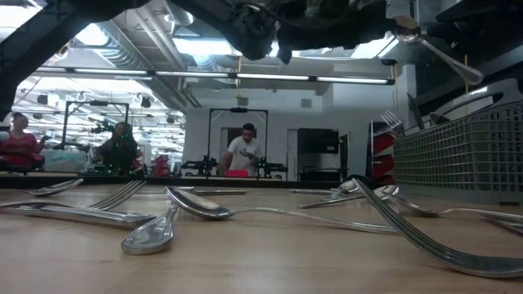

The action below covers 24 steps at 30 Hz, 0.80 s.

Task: Sort silverware
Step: Put the spoon into the right section of the utensil holder

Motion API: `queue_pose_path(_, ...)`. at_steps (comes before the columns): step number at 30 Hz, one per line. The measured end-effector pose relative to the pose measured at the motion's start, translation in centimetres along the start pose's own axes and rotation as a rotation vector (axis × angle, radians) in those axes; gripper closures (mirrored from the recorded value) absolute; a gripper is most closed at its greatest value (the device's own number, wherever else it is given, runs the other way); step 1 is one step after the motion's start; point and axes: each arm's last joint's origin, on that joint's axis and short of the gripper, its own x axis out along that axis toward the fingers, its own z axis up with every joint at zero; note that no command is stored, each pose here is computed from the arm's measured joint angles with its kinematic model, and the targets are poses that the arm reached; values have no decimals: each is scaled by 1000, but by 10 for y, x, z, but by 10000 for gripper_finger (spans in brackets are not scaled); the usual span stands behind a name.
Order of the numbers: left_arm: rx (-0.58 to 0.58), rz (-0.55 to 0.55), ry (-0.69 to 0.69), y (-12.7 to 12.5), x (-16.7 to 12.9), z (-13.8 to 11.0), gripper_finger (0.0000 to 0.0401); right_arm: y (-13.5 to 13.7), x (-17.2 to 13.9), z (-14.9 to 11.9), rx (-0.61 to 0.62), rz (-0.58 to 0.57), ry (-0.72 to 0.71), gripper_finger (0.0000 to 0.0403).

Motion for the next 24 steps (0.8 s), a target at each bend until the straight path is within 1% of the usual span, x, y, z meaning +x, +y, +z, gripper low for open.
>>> queue_pose_path(3,32,37,28,2,1,-13,401,0,0,0,1,0,0,260)
queue_pose_path(6,57,43,61,3,2,-31,401,0,0,0,1,-1,0,260)
queue_pose_path(9,87,60,59,3,2,-47,401,0,0,0,2,-1,0,260)
queue_pose_path(16,88,54,95,-4,1,-77,401,0,0,0,1,-2,0,260)
queue_pose_path(19,88,45,110,-7,1,-83,401,0,0,0,1,-2,0,260)
queue_pose_path(24,86,18,135,-15,1,-84,394,0,0,0,1,-3,0,260)
